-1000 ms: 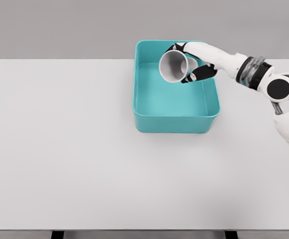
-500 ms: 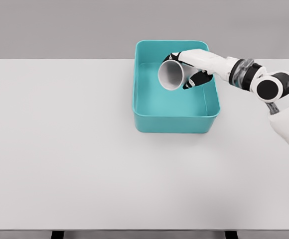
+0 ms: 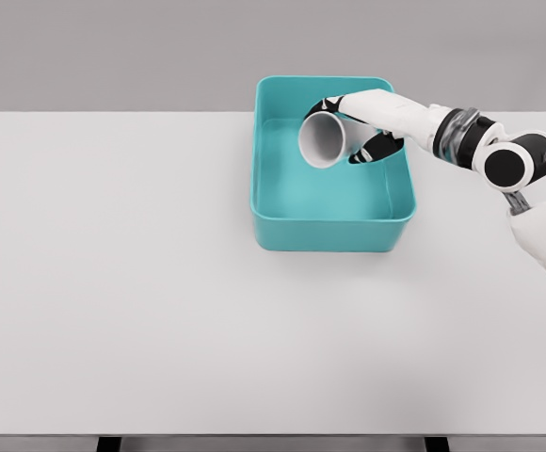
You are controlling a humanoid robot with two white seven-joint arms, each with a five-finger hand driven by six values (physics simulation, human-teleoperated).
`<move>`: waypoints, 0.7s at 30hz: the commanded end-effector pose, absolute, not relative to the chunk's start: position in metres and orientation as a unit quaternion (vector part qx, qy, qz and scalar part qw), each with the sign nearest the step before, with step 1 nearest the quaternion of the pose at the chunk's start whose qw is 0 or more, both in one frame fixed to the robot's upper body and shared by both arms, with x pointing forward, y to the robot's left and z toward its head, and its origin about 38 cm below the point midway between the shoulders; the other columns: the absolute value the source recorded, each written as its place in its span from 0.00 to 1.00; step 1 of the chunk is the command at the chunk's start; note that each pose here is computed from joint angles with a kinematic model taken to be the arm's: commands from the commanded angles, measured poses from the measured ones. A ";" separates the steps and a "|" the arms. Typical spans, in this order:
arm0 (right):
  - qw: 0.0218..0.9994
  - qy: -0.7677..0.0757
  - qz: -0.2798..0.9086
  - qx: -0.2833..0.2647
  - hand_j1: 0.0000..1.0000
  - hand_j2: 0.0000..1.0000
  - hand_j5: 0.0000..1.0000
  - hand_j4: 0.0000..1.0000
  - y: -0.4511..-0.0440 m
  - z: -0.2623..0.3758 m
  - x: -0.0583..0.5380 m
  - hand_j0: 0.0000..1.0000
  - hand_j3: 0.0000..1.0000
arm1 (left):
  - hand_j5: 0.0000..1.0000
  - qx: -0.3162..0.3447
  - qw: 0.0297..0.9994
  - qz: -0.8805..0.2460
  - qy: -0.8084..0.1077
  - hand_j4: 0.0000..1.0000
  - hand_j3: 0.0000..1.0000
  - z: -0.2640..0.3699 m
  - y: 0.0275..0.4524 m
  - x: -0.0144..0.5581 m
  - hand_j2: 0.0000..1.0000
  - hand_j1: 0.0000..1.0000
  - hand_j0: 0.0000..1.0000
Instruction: Put the paper cup into the basket with your right arm
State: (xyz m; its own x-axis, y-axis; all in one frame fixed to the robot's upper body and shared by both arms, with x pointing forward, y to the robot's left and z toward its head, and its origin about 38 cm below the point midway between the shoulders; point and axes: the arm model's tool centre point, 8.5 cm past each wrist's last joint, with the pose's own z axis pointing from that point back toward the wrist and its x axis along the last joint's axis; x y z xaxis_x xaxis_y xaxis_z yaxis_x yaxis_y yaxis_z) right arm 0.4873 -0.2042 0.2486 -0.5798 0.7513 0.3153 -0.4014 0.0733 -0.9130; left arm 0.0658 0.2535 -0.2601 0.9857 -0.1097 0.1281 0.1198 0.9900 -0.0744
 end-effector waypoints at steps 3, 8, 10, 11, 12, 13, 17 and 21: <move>0.435 -0.588 0.665 -0.152 0.81 0.81 0.81 0.81 -0.205 0.249 0.488 0.81 0.81 | 1.00 -0.041 0.996 -0.057 -0.062 1.00 1.00 -0.260 0.253 0.066 1.00 1.00 1.00; 0.432 -0.581 0.670 -0.165 0.81 0.81 0.81 0.81 -0.208 0.248 0.488 0.81 0.81 | 1.00 -0.041 0.996 -0.057 -0.062 1.00 1.00 -0.260 0.253 0.066 1.00 1.00 1.00; 0.429 -0.575 0.675 -0.172 0.86 0.86 0.86 0.86 -0.207 0.246 0.488 0.86 0.86 | 1.00 -0.041 0.996 -0.057 -0.062 1.00 1.00 -0.260 0.253 0.066 1.00 1.00 1.00; 0.429 -0.574 0.675 -0.173 0.86 0.86 0.86 0.86 -0.208 0.246 0.488 0.86 0.86 | 1.00 -0.041 0.996 -0.057 -0.062 1.00 1.00 -0.260 0.253 0.066 1.00 1.00 1.00; 0.430 -0.573 0.675 -0.174 0.86 0.86 0.86 0.86 -0.209 0.246 0.488 0.86 0.86 | 1.00 -0.041 0.996 -0.057 -0.062 1.00 1.00 -0.260 0.253 0.066 1.00 1.00 1.00; 0.430 -0.571 0.676 -0.178 0.86 0.86 0.86 0.86 -0.212 0.247 0.488 0.86 0.86 | 1.00 -0.041 0.996 -0.057 -0.062 1.00 1.00 -0.260 0.253 0.066 1.00 1.00 1.00; 0.413 -0.577 0.676 -0.199 0.89 0.89 0.89 0.89 -0.222 0.270 0.477 0.89 0.89 | 1.00 -0.041 0.996 -0.057 -0.062 1.00 1.00 -0.260 0.253 0.066 1.00 1.00 1.00; 0.395 -0.590 0.677 -0.193 0.89 0.89 0.89 0.89 -0.237 0.295 0.457 0.89 0.89 | 1.00 -0.041 0.996 -0.057 -0.062 1.00 1.00 -0.260 0.253 0.066 1.00 1.00 1.00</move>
State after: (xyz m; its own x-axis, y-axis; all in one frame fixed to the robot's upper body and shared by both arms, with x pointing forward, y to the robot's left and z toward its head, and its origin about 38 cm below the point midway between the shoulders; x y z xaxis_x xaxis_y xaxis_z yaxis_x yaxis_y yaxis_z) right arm 0.4647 -0.2313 0.2806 -0.5980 0.7715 0.2173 -0.3258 0.0137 -0.9454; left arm 0.0658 0.2535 -0.2601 0.9857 -0.1097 0.1281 0.1199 0.9900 -0.0745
